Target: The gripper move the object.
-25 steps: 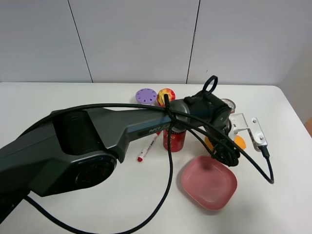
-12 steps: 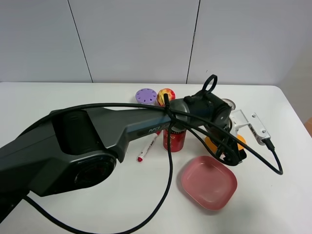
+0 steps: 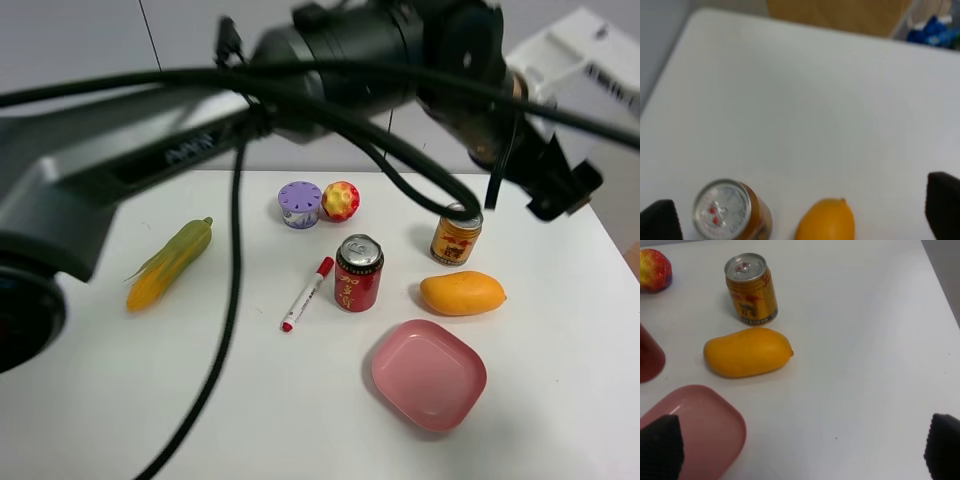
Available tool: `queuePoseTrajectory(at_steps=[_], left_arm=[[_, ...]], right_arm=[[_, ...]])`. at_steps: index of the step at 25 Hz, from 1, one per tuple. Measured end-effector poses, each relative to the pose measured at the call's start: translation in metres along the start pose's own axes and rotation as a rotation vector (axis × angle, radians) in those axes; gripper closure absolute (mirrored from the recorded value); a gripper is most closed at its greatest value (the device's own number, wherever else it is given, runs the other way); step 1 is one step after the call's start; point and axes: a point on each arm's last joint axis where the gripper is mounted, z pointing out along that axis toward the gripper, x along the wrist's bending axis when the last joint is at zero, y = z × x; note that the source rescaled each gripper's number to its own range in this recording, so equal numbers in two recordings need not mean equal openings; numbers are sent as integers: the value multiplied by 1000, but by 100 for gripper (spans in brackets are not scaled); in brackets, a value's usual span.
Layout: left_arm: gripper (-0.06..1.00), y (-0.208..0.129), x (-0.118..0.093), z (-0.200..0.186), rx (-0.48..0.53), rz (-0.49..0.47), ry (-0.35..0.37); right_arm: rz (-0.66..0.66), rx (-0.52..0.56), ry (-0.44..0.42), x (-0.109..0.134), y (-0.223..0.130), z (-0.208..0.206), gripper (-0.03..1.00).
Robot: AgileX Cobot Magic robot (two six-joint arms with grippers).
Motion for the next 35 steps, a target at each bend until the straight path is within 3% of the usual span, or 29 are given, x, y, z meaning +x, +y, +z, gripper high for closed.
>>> queuePoseTrajectory(at_steps=[3,8,12,16,21,23,27,30,35], left_arm=[[-4,11,30,-28,-24,-26,100],[-4,1,120,-75,36,-88,364],[-4,-10,190,-138,37,-185,542],[-4,-28,243,-205,32,-299,686],[-4,-62,285,-274,91,-425,821],[-4,-78,294,-295,136,-458,863],[-4,-107,288,-324,190,-524,890],[-4,-125,266,-335,208,-548,886],[-4,-151,200,-366,173,-557,900]], right_arm=[[0,0,0,0,0,0,-3],[0,0,0,0,0,0,-3],[0,0,0,0,0,0,-3],[0,0,0,0,0,0,-3],[0,0,0,0,0,0,-3],[0,0,0,0,0,0,-3],[0,0,0,0,0,0,-3],[0,0,0,0,0,0,-3],[0,0,0,0,0,0,-3]])
